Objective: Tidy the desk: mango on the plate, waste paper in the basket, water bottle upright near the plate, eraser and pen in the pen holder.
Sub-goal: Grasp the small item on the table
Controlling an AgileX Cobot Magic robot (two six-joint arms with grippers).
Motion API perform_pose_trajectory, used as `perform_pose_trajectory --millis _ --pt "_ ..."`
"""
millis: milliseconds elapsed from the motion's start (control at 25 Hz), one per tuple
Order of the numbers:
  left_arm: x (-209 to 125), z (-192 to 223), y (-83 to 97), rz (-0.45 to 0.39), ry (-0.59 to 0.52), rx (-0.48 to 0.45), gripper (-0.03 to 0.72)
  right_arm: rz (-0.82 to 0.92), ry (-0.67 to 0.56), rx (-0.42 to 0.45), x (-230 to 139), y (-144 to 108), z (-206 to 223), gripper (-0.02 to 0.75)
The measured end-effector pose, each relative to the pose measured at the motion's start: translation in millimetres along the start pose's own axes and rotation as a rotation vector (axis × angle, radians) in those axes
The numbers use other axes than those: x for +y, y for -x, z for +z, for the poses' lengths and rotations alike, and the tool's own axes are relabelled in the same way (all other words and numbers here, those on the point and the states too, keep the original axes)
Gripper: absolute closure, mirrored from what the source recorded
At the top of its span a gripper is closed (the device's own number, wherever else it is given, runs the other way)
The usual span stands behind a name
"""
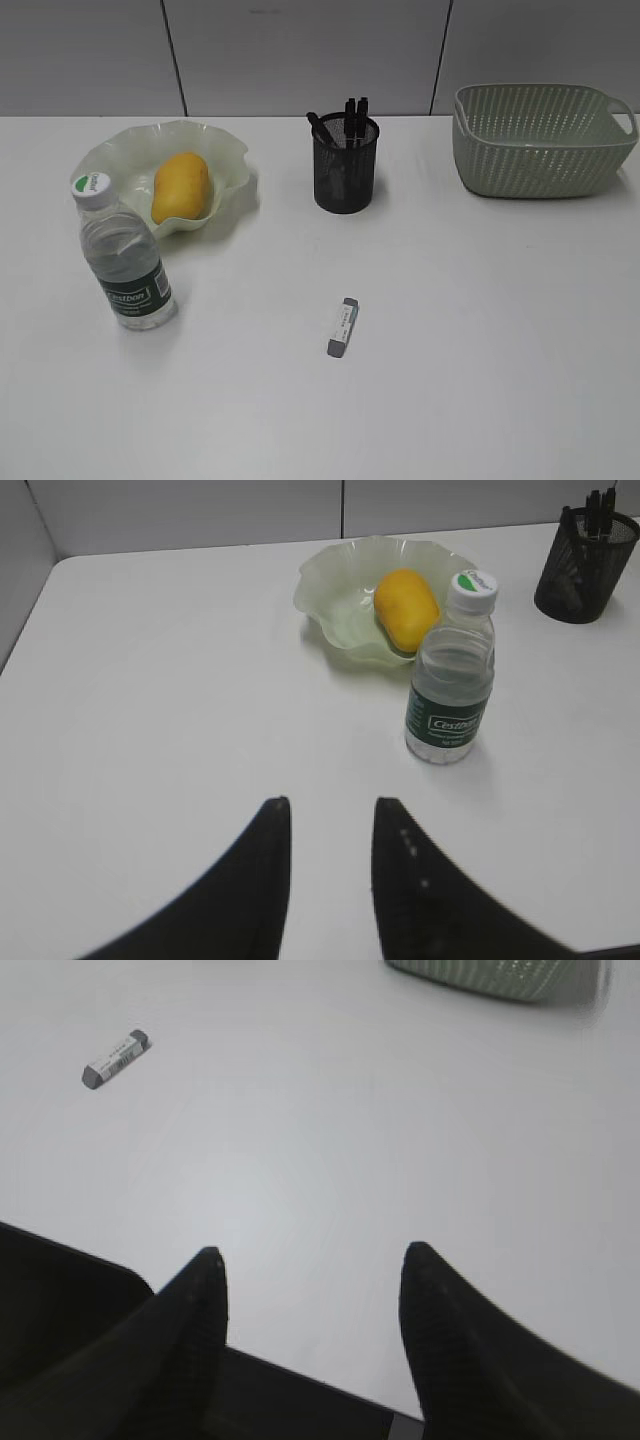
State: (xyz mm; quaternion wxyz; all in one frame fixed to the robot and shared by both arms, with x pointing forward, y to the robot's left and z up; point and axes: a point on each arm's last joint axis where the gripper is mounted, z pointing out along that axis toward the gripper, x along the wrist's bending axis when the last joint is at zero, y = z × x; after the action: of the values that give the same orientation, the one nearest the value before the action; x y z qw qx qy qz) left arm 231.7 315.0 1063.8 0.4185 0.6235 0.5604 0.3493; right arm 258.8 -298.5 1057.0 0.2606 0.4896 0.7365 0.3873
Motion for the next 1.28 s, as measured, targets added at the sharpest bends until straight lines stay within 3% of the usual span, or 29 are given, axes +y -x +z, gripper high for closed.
perform_pose_trajectory --millis 440,600,760,1080,1160,1280 --pt "0 0 0.0 0.000 0.000 0.000 0.473 -0.003 0.038 -0.011 -2 1 -4 0.300" --pt "2 4 0.8 0.004 -0.030 0.003 0.473 0.066 0.036 -0.106 -2 2 -4 0.300" --pt "8 19 3.1 0.015 -0.124 0.011 0.473 0.125 0.065 -0.193 -5 3 -9 0.301" --pt "44 79 21.8 0.048 -0.464 -0.046 0.468 0.129 0.165 -0.200 -15 2 -22 0.301" --pt "59 98 30.1 0.041 -0.511 -0.092 0.439 0.129 0.166 -0.200 -15 2 -22 0.301" --pt "76 134 51.3 -0.006 -0.580 -0.234 0.354 0.129 0.166 -0.200 -15 2 -22 0.301"
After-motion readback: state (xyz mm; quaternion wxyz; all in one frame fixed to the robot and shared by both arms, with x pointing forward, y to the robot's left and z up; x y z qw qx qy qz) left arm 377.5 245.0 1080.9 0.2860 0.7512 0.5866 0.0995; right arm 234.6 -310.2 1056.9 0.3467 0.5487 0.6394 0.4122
